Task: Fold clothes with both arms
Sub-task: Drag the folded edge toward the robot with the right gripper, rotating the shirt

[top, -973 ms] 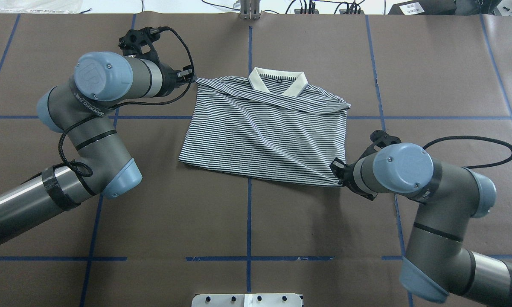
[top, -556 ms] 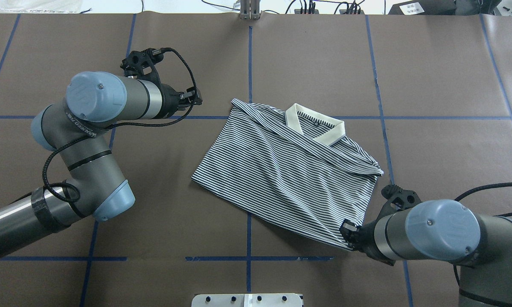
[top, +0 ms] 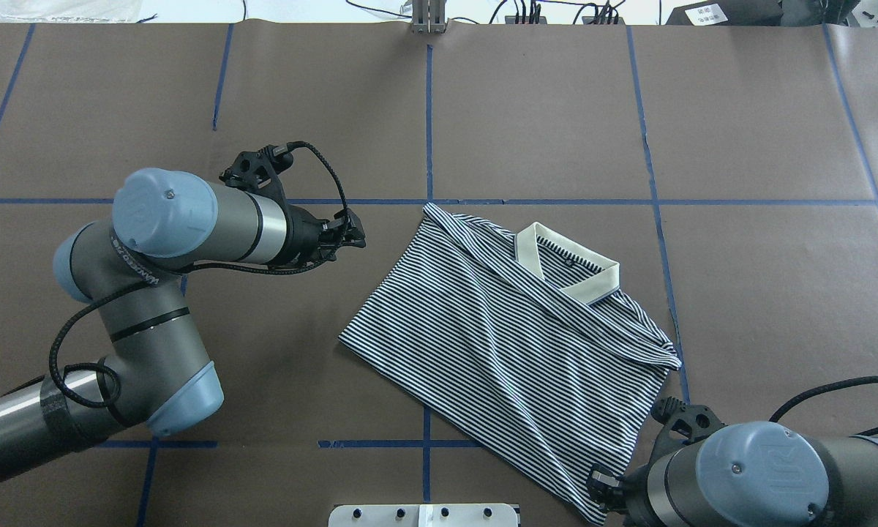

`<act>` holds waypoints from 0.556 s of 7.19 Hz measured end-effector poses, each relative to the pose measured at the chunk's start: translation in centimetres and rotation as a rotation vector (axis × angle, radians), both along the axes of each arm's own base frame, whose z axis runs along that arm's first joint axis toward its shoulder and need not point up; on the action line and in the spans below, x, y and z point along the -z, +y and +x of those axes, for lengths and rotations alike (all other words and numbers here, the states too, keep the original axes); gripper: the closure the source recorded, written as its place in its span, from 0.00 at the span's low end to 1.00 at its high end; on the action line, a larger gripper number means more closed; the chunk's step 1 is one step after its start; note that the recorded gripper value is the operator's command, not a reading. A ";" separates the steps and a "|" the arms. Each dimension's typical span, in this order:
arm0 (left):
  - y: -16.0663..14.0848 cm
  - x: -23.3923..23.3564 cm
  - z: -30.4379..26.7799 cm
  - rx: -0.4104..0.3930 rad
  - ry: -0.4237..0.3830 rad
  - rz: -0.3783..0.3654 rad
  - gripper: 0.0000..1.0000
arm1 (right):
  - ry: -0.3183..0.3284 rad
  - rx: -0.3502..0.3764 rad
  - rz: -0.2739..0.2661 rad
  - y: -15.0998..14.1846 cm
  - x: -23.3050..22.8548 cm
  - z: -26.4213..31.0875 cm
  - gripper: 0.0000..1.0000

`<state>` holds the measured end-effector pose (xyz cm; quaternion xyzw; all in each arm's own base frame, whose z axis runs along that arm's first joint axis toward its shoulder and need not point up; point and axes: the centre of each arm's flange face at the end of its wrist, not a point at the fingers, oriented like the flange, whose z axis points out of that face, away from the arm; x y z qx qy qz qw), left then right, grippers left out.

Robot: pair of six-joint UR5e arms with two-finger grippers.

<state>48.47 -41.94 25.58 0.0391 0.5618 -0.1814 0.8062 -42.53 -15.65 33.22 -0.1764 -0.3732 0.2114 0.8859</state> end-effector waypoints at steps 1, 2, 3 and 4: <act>2.8 -0.5 1.0 -0.004 -0.037 -0.026 0.39 | -0.017 -0.032 0.002 -1.3 0.8 0.9 0.00; 4.9 -0.8 1.7 -0.014 -0.084 -0.046 0.39 | -0.035 -0.079 0.005 -3.2 1.5 2.1 0.00; 6.5 -1.3 2.6 -0.033 -0.125 -0.062 0.41 | -0.048 -0.124 0.008 -5.0 2.1 3.1 0.00; 7.8 -1.8 3.8 -0.055 -0.151 -0.069 0.43 | -0.049 -0.153 0.010 -6.1 2.1 3.7 0.00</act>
